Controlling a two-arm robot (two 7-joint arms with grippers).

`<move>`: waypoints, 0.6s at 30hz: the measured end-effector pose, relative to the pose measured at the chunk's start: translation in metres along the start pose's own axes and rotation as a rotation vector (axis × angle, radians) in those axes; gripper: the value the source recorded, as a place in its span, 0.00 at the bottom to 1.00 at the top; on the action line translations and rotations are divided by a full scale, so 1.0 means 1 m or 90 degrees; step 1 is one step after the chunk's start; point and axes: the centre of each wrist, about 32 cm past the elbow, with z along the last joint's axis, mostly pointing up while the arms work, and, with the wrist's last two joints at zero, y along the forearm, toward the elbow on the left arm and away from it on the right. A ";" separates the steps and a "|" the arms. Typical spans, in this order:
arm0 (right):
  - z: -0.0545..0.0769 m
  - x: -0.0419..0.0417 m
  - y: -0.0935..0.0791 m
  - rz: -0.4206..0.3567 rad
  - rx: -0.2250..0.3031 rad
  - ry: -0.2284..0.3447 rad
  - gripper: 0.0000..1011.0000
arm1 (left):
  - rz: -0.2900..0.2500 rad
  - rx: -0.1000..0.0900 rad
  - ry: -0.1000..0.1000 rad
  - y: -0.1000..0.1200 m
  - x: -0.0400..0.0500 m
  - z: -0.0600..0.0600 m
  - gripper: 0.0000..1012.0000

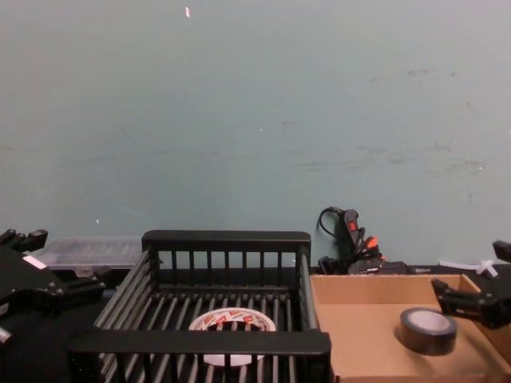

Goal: Pick up the white tape and place it into the black box , Pick up the silver tape and place it into the brown box.

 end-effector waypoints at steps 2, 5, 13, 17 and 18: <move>-0.003 -0.0011 -0.001 -0.001 -0.003 -0.004 0.99 | 0.000 0.000 0.000 0.000 0.0000 0.000 0.99; -0.006 -0.0020 -0.002 -0.003 -0.005 -0.006 0.99 | 0.000 0.000 0.000 0.000 0.0000 0.000 0.99; -0.009 -0.0032 -0.003 -0.007 -0.009 -0.009 0.99 | 0.000 0.000 0.000 0.000 0.0000 0.000 0.99; -0.009 -0.0032 -0.003 -0.007 -0.009 -0.009 0.99 | 0.000 0.000 0.000 0.000 0.0000 0.000 0.99; -0.009 -0.0032 -0.003 -0.006 -0.009 -0.009 0.99 | 0.000 0.000 0.000 0.000 0.0000 0.000 0.99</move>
